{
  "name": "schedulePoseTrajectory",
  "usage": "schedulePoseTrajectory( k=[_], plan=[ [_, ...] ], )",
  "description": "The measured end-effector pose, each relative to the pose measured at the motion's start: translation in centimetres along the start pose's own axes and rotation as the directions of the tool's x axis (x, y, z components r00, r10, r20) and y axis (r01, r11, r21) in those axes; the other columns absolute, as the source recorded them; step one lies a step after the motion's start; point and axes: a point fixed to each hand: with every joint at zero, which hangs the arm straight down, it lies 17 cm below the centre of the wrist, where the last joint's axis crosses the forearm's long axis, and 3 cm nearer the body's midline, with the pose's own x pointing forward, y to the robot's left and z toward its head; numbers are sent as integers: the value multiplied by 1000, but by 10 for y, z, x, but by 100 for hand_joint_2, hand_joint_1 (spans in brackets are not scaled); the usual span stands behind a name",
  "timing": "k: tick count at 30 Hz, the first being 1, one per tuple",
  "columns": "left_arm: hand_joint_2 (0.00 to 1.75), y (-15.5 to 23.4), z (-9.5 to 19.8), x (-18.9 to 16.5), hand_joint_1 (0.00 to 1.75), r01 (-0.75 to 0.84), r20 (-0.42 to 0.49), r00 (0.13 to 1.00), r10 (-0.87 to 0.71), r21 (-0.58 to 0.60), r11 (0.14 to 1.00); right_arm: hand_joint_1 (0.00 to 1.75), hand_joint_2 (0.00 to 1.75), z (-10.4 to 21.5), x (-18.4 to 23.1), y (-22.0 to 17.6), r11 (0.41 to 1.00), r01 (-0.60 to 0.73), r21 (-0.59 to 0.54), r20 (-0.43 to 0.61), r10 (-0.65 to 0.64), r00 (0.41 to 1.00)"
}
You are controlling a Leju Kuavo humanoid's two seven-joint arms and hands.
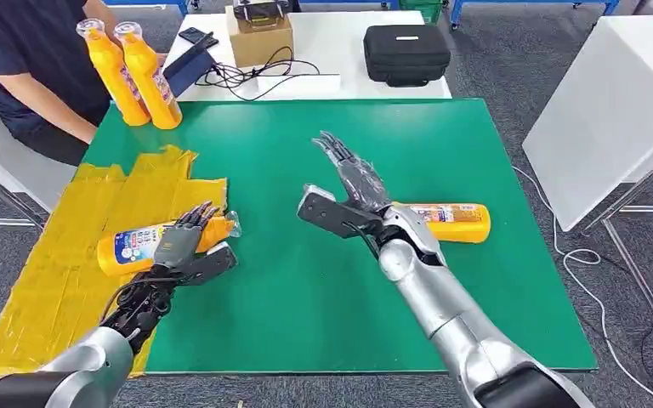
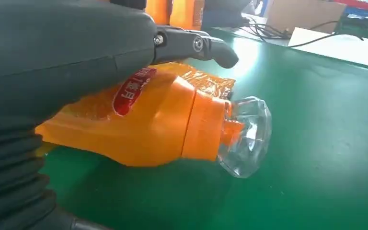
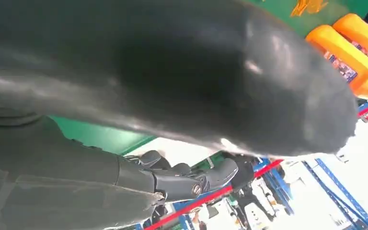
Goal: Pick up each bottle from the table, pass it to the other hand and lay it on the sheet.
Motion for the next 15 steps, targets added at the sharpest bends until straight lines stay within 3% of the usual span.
schedulePoseTrajectory(
  k=[11, 15],
  plan=[
    [0, 6, -1, 1, 0, -32, 2, 999, 32, 35, 999, 0, 0, 1, -3, 4, 1000, -9, 12, -6, 9, 1000],
    [0, 13, -2, 11, 0, -189, 52, 981, 186, 56, 980, 0, 0, 2, -5, 4, 1000, -13, 11, -9, 13, 1000]
  ],
)
